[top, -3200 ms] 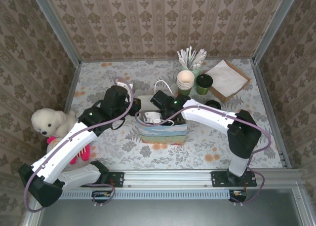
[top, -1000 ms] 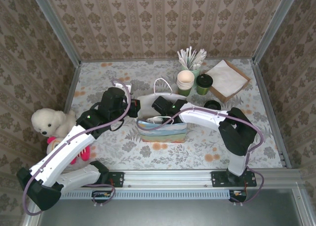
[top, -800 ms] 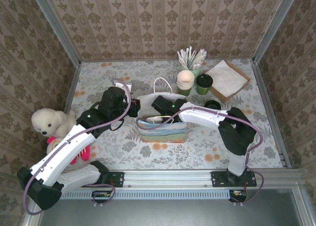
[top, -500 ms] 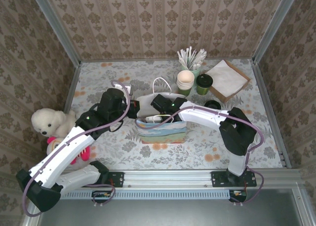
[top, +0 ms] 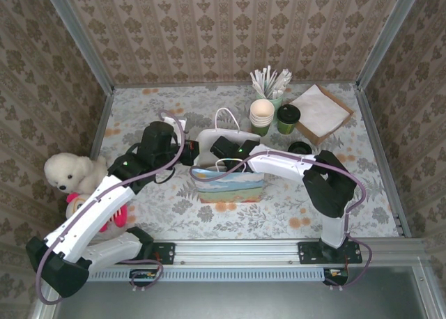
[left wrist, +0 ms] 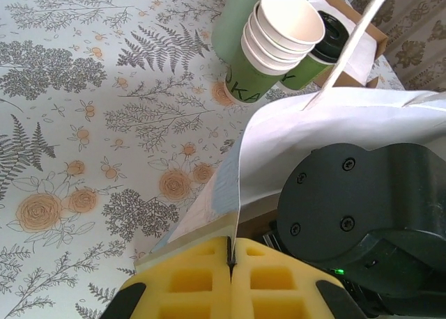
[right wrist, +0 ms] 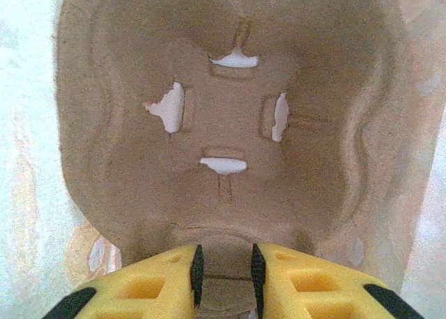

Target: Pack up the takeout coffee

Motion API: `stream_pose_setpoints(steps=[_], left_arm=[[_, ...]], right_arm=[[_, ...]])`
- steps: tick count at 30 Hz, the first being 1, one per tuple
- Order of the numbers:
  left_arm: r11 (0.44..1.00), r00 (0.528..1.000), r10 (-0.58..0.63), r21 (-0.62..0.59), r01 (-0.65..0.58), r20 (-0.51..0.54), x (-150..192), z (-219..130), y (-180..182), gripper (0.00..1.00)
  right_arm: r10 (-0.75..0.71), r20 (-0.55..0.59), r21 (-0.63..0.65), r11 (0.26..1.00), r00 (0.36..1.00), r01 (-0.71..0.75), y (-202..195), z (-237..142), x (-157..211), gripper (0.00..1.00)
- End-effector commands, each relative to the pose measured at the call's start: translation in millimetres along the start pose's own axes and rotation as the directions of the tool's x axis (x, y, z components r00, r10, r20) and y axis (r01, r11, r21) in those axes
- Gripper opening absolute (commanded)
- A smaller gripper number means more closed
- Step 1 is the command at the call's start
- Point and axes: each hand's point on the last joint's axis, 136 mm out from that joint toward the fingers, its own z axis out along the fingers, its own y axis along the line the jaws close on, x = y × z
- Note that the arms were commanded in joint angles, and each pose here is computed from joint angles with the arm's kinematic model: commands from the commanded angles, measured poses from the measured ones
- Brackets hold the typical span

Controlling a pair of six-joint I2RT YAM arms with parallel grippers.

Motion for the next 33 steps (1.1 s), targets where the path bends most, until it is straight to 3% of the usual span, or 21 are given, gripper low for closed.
stream_pose_setpoints(steps=[1, 12, 17, 20, 28, 33], left_arm=[[1.0, 0.999, 0.006, 0.014, -0.006, -0.039, 7.4, 0.6, 0.7, 0.0], [0.999, 0.997, 0.033, 0.021, -0.031, -0.064, 11.1, 6.9, 2.3, 0.0], [0.999, 0.997, 0.048, -0.012, -0.049, -0.067, 8.6, 6.4, 7.8, 0.0], [0.999, 0.996, 0.044, -0.017, -0.046, -0.079, 9.0, 8.4, 9.4, 0.0], [0.999, 0.996, 0.031, -0.016, -0.033, -0.086, 12.0, 10.8, 10.0, 0.0], [0.999, 0.996, 0.054, -0.002, -0.054, -0.072, 7.4, 8.1, 6.5, 0.0]], right_arm=[[-0.032, -0.042, 0.013, 0.999, 0.999, 0.033, 0.1, 3.3, 9.2, 0.35], [0.093, 0.265, -0.041, 0.996, 0.96, -0.085, -1.1, -87.8, -51.3, 0.66], [0.096, 0.353, 0.013, 0.994, 0.931, -0.107, -12.6, -134.3, -59.3, 0.8], [0.124, 0.43, 0.056, 0.985, 0.894, -0.164, -23.1, -165.3, -63.1, 0.94], [0.103, 0.61, 0.113, 0.97, 0.786, -0.215, -14.8, -229.6, -71.8, 0.99], [0.146, 0.714, 0.196, 0.897, 0.685, -0.396, -33.9, -289.8, -64.3, 1.0]])
